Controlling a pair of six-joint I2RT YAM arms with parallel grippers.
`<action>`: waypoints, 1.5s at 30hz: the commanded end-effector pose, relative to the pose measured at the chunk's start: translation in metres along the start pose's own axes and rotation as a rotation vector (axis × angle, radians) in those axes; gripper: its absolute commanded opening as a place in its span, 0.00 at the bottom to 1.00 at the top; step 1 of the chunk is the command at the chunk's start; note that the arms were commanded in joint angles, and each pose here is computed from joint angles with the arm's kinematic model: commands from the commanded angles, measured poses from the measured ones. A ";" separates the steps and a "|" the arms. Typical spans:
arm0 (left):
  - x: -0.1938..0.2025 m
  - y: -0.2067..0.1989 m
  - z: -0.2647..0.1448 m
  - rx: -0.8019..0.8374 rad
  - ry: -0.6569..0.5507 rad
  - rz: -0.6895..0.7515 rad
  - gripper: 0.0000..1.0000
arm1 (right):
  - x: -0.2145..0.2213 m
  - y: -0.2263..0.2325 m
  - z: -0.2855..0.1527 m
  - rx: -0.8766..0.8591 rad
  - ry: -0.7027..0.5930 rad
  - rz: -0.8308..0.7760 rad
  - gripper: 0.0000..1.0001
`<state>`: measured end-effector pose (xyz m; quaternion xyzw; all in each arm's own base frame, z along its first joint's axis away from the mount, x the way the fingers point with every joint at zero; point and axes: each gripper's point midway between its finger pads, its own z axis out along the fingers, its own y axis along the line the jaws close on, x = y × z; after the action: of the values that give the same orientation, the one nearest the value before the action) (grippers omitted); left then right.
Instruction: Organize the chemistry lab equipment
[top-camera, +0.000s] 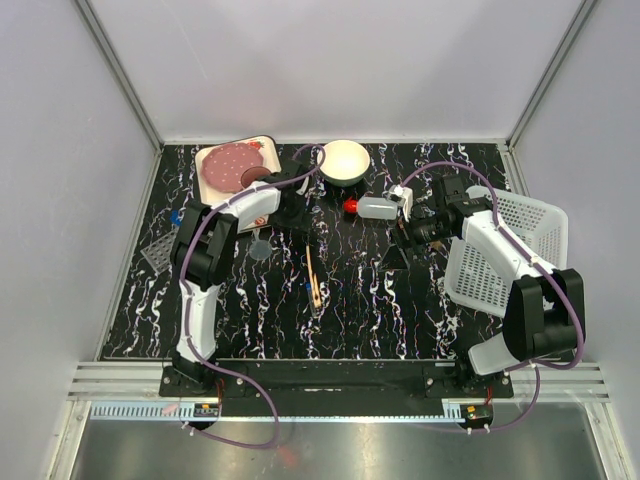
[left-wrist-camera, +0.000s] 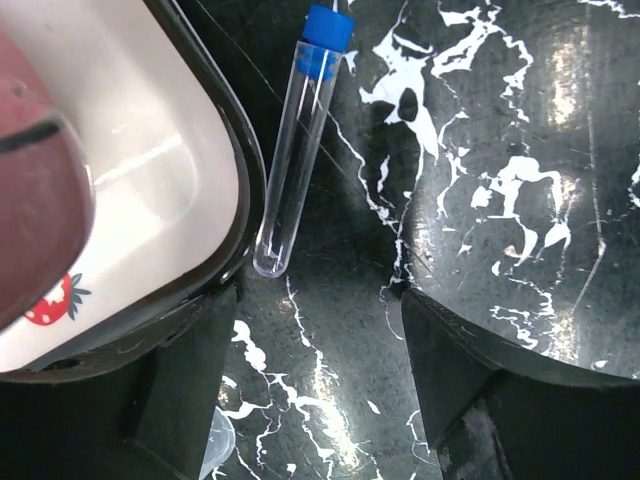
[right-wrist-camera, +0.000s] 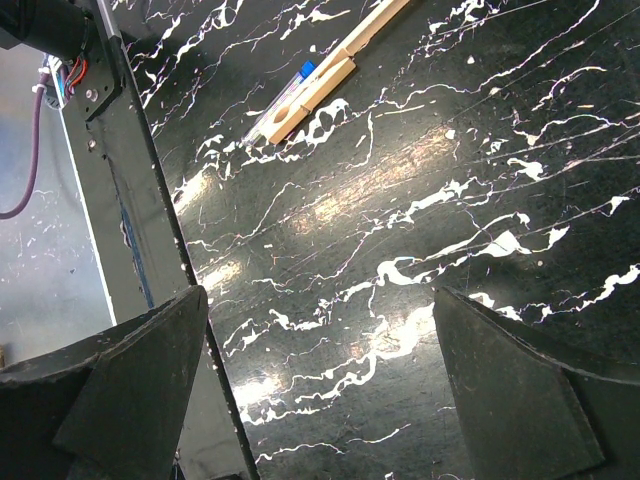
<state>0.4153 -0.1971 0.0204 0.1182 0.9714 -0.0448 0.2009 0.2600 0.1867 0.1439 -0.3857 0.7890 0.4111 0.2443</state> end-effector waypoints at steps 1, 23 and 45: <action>-0.012 0.007 0.009 -0.043 -0.014 0.013 0.72 | -0.003 0.003 0.000 -0.028 -0.021 -0.020 1.00; -0.018 0.010 0.017 0.010 0.002 -0.005 0.20 | -0.002 0.001 -0.002 -0.024 -0.025 -0.017 1.00; 0.010 -0.129 -0.162 0.786 -0.480 -0.268 0.09 | -0.033 0.051 -0.006 -0.291 -0.186 0.122 1.00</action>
<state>0.3289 -0.2462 0.1036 0.0525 0.9025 -0.3043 0.3003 0.2442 0.2026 0.1634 -0.3583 0.7520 0.5024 0.2318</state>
